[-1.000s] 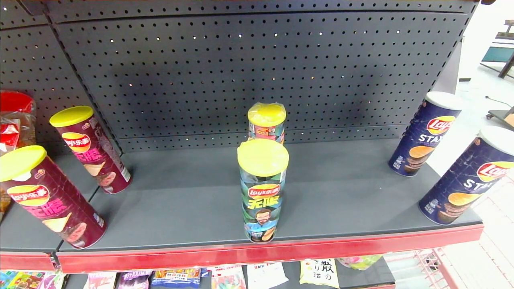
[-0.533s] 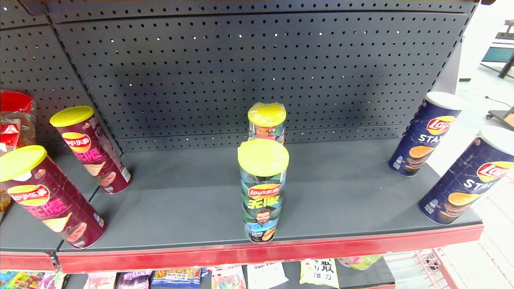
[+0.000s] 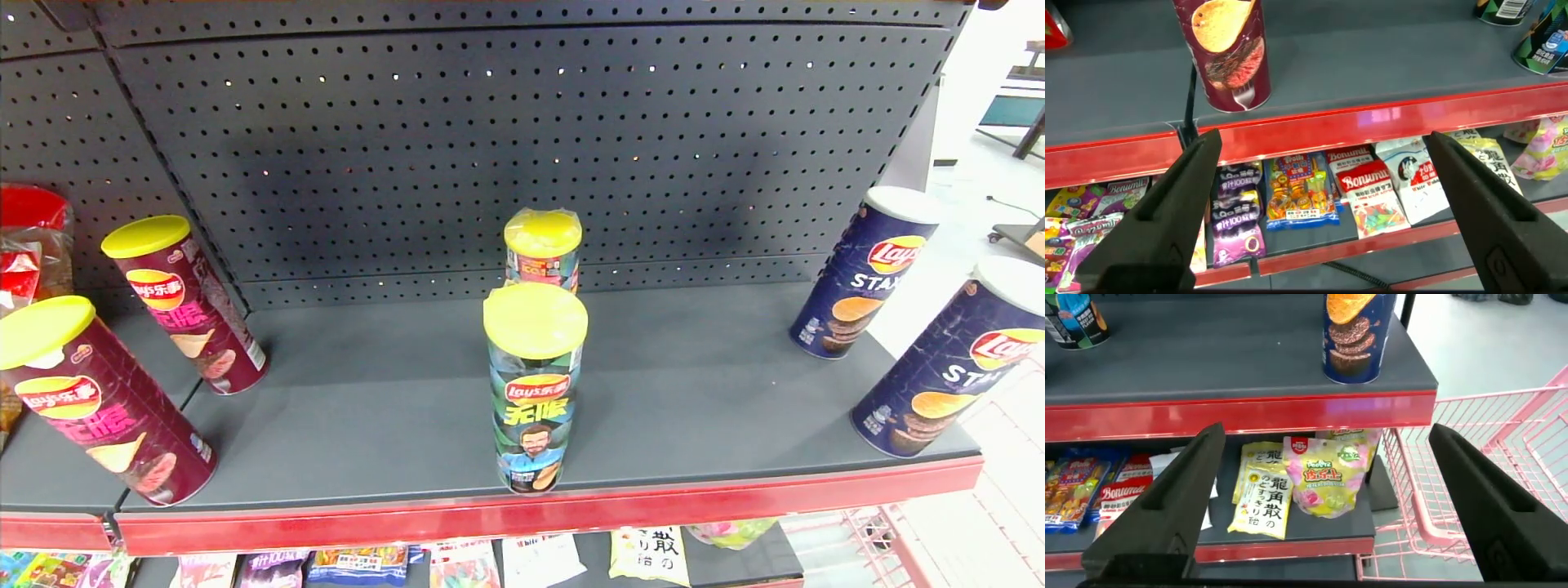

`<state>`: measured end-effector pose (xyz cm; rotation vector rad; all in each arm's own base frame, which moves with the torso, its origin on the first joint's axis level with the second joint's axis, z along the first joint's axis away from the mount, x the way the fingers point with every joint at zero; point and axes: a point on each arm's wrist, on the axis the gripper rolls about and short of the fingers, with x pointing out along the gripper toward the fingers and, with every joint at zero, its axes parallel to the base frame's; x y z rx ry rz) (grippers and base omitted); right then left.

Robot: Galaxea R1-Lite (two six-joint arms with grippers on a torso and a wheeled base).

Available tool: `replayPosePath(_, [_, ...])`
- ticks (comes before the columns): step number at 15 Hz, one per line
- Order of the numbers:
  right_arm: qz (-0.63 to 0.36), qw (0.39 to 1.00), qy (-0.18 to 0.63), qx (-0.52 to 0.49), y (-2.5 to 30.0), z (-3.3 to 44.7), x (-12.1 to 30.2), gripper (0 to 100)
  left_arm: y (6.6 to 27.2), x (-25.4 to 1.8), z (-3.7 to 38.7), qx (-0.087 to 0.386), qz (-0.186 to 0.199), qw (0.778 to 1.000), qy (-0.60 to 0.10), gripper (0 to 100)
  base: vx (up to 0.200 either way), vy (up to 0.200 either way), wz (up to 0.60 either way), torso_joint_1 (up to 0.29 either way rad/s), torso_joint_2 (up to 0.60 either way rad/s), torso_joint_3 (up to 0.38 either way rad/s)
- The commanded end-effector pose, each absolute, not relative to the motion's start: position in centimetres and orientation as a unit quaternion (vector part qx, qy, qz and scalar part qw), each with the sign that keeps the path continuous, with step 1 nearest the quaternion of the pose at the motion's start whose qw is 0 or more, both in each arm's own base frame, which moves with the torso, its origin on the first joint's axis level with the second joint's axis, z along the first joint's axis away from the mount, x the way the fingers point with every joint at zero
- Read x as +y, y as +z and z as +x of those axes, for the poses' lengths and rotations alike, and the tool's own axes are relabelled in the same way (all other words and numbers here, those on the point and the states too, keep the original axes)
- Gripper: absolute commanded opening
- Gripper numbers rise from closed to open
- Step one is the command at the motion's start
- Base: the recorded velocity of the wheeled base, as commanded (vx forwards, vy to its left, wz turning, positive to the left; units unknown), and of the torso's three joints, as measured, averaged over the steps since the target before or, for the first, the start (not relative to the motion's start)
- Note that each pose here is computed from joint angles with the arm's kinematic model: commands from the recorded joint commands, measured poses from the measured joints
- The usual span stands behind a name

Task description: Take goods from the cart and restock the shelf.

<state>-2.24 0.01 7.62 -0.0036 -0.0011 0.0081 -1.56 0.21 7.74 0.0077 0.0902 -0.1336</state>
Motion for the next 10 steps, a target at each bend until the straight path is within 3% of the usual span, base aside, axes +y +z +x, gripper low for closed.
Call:
replayPosePath(1, [-0.002, 1.000, 0.005, -0.002, 7.61, -2.27, 0.01, 100, 7.75, 0.21, -1.54, 0.047, 0.004, 0.997, -0.067, 100, 0.000, 0.000, 0.00, 0.000, 0.00, 0.000])
replayPosePath(2, [-0.002, 1.000, 0.005, -0.002, 7.61, -2.27, 0.01, 100, 7.75, 0.21, -1.54, 0.047, 0.004, 0.997, -0.067, 100, 0.000, 0.000, 0.00, 0.000, 0.00, 0.000])
replayPosePath(4, [-0.001, 1.000, 0.005, -0.002, 7.61, -2.27, 0.01, 100, 7.75, 0.21, -1.54, 0.047, 0.004, 0.997, -0.067, 100, 0.000, 0.000, 0.60, -0.002, 0.00, 0.000])
replayPosePath(10, [-0.002, 1.000, 0.005, -0.002, 7.61, -2.27, 0.01, 100, 7.75, 0.21, -1.54, 0.047, 0.005, 0.997, -0.067, 100, 0.000, 0.000, 0.00, 0.000, 0.00, 0.000])
